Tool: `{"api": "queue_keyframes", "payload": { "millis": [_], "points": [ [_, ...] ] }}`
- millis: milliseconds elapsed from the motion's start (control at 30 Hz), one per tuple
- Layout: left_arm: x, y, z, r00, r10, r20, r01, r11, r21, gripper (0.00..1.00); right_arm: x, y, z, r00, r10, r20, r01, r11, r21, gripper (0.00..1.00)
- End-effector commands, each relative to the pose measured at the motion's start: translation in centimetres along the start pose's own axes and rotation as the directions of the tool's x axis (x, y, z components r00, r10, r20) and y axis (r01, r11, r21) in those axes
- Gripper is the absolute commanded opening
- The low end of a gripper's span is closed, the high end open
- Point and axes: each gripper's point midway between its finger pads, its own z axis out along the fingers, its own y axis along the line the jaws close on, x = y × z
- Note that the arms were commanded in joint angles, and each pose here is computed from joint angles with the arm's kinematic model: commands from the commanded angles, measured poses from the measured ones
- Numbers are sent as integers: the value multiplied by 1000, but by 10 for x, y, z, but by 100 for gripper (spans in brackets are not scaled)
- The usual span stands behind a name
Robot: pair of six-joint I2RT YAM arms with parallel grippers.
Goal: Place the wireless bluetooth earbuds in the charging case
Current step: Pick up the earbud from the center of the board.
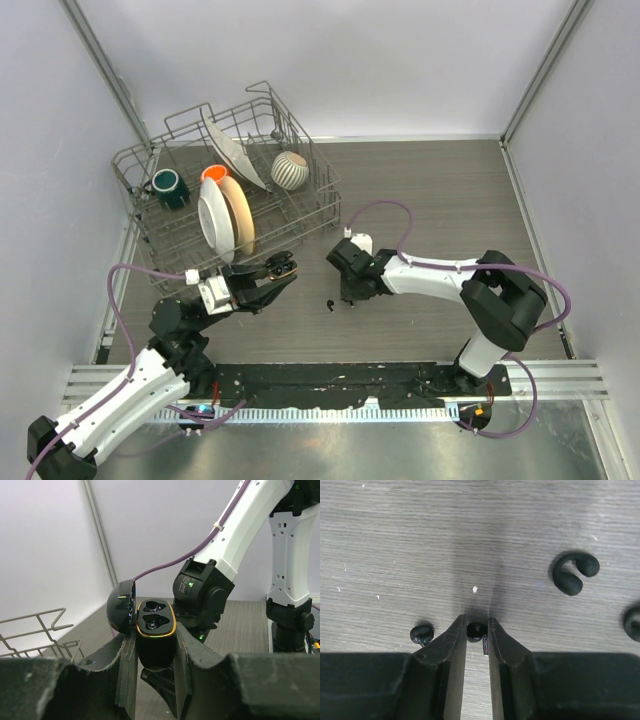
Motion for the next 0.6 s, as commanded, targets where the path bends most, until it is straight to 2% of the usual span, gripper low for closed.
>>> {"api": "queue_keyframes", "payload": {
  "millis": [0, 100, 300, 400, 567],
  "points": [
    [-5, 2, 0, 1000, 16, 18, -16, 1000, -13, 0, -3, -18, -5, 982, 150, 111, -163, 980, 115, 20],
    [-6, 3, 1, 1000, 17, 17, -17, 1000, -15, 0, -6, -16, -11, 974, 156, 167, -178, 976, 127, 23],
    [-6, 3, 0, 1000, 23, 14, -23, 1000, -20, 0, -9, -2, -21, 964, 152, 216, -175, 980, 90, 45],
    [-7, 3, 0, 1000, 24, 16, -23, 1000, -19, 0, -11, 6, -22, 969, 118, 216, -132, 990, 54, 53],
    [-9, 4, -1, 999, 26, 20, -25, 999, -23, 0, -21, 14, -37, 975, 26, 222, -33, 999, 25, 57]
  ]
}}
